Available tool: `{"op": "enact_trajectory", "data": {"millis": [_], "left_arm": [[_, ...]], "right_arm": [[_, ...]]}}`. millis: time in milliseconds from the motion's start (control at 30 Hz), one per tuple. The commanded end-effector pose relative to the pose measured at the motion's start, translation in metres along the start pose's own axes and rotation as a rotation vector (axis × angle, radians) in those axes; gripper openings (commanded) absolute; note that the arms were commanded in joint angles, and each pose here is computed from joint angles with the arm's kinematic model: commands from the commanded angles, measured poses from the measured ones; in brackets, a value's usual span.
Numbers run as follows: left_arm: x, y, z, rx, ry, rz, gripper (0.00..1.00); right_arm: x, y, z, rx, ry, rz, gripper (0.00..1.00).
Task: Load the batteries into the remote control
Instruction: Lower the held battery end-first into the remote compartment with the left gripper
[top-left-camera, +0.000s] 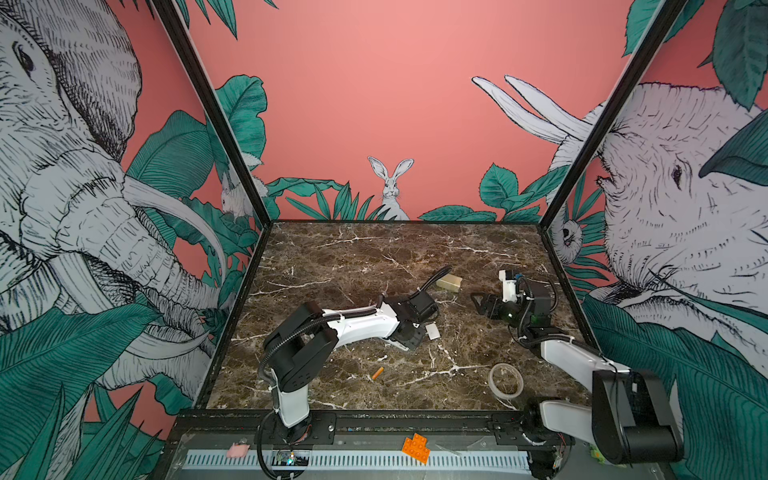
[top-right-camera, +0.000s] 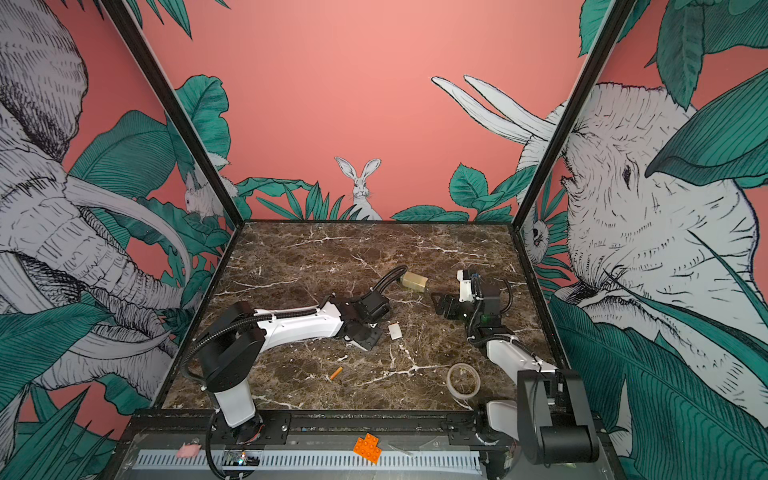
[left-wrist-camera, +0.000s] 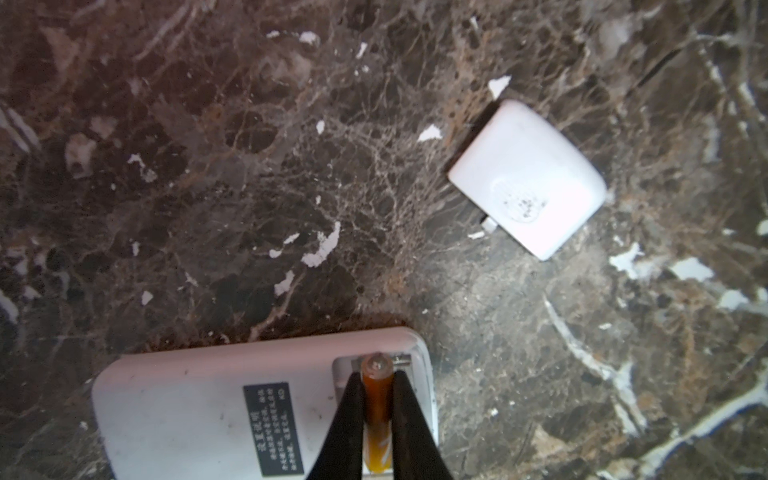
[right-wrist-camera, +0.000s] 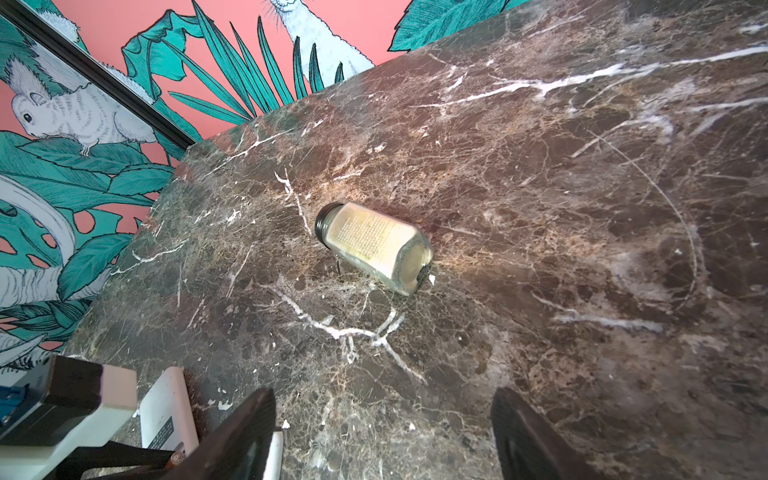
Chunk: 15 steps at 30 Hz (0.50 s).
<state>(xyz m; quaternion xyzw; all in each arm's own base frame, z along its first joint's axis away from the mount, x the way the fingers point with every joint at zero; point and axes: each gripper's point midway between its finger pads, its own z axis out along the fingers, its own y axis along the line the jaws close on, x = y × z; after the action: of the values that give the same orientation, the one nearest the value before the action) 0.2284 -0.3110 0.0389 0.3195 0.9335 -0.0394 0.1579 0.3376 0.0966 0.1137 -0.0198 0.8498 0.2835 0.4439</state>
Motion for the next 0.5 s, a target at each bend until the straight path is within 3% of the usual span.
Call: {"op": "enact_trajectory", "data": {"millis": [0, 467], "left_arm": [[0.002, 0.005, -0.004, -0.009, -0.004, -0.018, 0.16], [-0.006, 0.004, -0.017, -0.002, -0.034, -0.016, 0.26]], "right_arm": [[-0.013, 0.005, 0.0, -0.023, -0.039, -0.014, 0.8], [-0.012, 0.005, 0.0, -0.021, -0.035, -0.014, 0.81]]}}
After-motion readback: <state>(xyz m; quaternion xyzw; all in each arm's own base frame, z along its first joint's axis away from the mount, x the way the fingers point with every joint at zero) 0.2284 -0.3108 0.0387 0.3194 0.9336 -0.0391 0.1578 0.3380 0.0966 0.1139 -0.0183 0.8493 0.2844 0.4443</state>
